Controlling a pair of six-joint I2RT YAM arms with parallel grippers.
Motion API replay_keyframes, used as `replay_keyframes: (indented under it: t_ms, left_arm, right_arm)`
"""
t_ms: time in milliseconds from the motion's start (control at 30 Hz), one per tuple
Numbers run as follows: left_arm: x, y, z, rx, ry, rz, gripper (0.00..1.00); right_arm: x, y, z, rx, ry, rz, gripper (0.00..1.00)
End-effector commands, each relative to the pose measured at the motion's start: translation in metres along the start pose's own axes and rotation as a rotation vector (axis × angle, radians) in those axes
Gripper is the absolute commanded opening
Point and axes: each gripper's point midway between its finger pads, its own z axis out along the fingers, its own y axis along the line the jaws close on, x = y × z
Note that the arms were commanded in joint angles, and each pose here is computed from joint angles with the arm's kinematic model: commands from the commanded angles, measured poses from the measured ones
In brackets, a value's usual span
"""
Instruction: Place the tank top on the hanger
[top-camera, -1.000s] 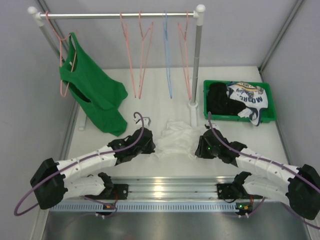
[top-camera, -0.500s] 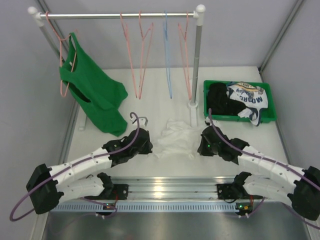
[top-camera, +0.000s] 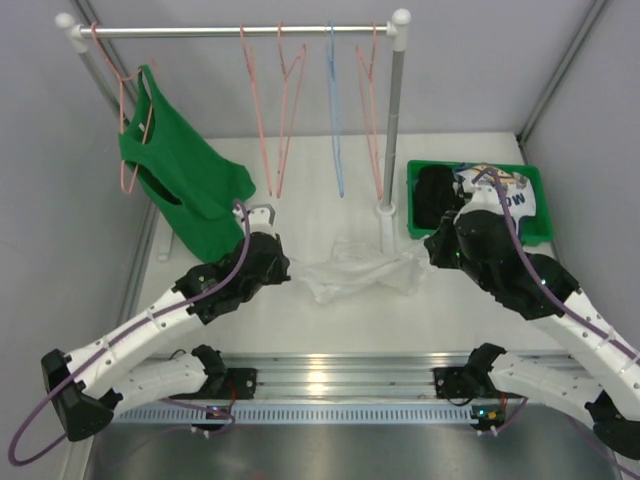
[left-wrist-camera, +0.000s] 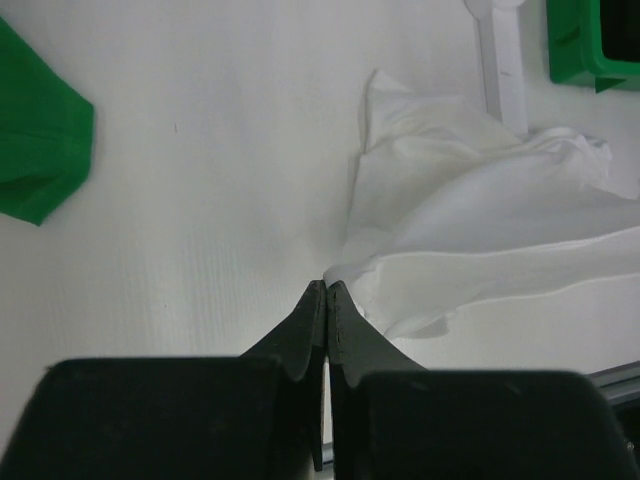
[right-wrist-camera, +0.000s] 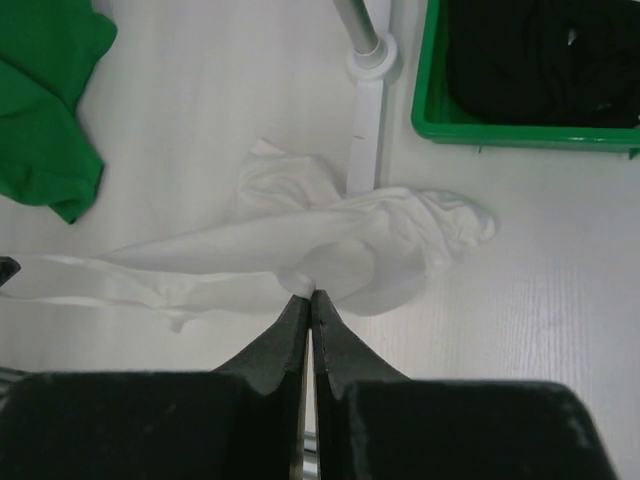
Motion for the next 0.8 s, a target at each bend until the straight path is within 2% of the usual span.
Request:
replay_keyframes:
  t_ms: [0, 133, 233, 300, 400, 467, 533, 600, 633, 767]
  left_arm:
    - [-0.027, 0.005, -0.008, -0.034, -0.045, 0.025, 0.00]
    - [-0.064, -0.008, -0.021, -0.002, -0.104, 0.015, 0.00]
    - [-0.082, -0.016, -0.029, 0.015, -0.130, 0.025, 0.00]
    - [-0.084, -0.020, -0.029, 0.025, -0.122, 0.037, 0.00]
    - [-0.071, -0.021, -0.022, 0.035, -0.082, 0.041, 0.00]
    - [-0.053, -0.017, -0.013, 0.035, -0.046, 0.037, 0.00]
    - [-0.027, -0.015, -0.003, 0.060, 0.014, 0.029, 0.00]
    - [0.002, -0.007, 0.007, 0.055, 0.078, 0.019, 0.00]
    - [0.015, -0.007, 0.010, 0.071, 0.113, 0.019, 0.00]
    - [0.063, 0.006, 0.035, 0.050, 0.198, -0.008, 0.00]
  right_arm:
    - [-0.028, -0.017, -0.002, 0.104, -0.042, -0.087, 0.00]
    - [-0.069, -0.005, -0.004, 0.076, -0.091, -0.081, 0.00]
    - [-0.088, 0.003, -0.009, 0.061, -0.114, -0.081, 0.00]
    - [-0.086, 0.008, -0.010, 0.032, -0.102, -0.070, 0.00]
    - [-0.059, 0.004, 0.001, 0.018, -0.051, -0.046, 0.00]
    - [-0.023, -0.005, 0.015, 0.013, 0.001, -0.029, 0.00]
    - [0.025, -0.015, 0.027, -0.004, 0.092, 0.009, 0.00]
    - [0.053, -0.016, 0.036, -0.035, 0.132, 0.065, 0.00]
    - [0.084, -0.030, 0.043, -0.008, 0.182, 0.073, 0.00]
    - [0.132, -0.044, 0.060, 0.008, 0.249, 0.129, 0.00]
